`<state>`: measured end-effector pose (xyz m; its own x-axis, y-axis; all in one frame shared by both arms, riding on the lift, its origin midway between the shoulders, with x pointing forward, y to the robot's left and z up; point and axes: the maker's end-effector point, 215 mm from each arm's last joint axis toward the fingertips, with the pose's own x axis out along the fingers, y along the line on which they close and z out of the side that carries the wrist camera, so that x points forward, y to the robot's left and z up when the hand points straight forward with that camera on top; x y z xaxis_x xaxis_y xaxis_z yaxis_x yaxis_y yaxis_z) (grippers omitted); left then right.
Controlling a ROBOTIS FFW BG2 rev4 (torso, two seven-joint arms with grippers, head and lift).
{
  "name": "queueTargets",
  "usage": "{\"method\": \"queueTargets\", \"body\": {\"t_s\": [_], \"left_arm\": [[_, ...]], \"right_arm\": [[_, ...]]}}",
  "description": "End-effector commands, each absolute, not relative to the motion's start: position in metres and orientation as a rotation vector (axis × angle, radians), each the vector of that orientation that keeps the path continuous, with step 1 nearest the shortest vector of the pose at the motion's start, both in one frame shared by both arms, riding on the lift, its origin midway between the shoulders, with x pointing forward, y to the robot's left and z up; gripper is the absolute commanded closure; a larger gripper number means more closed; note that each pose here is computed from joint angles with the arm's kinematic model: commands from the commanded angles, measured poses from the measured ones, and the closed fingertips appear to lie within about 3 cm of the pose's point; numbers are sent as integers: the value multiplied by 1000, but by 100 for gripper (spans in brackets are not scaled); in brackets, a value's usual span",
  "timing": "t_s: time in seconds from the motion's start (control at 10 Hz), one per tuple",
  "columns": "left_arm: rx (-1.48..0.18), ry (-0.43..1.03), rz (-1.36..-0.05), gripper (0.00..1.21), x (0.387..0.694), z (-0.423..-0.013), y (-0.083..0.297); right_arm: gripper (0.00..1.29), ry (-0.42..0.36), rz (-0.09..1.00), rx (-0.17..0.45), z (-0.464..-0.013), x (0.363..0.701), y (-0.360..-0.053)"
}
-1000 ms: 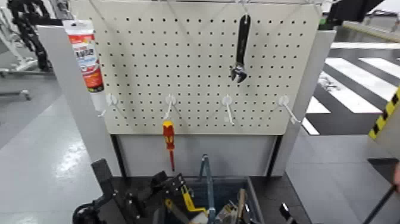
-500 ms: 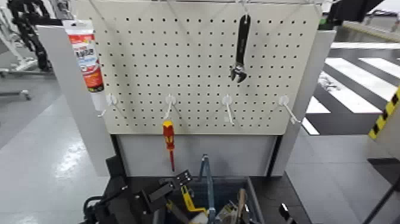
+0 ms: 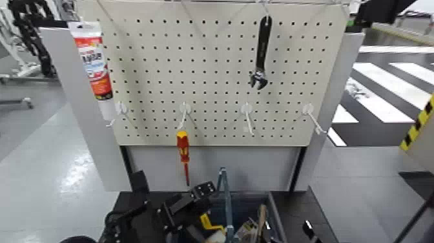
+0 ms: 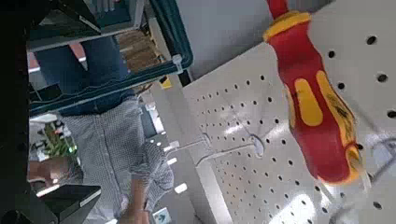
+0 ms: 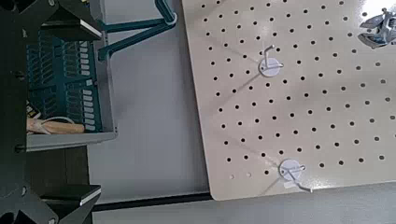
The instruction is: Grasp the handle of the crate.
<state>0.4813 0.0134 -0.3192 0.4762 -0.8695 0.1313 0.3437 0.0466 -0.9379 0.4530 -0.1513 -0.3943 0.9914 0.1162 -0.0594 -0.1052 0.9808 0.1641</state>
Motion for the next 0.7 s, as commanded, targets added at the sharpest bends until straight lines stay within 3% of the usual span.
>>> {"method": "queueTargets", "body": {"t_s": [0.1, 0.7], "left_arm": [[-1228, 613, -1045, 11, 482, -321, 1], [-1265, 644, -1122, 14, 493, -320, -15]], "right_arm": [[15, 70, 111, 165, -395, 453, -150], [15, 71, 121, 172, -395, 454, -145]]}}
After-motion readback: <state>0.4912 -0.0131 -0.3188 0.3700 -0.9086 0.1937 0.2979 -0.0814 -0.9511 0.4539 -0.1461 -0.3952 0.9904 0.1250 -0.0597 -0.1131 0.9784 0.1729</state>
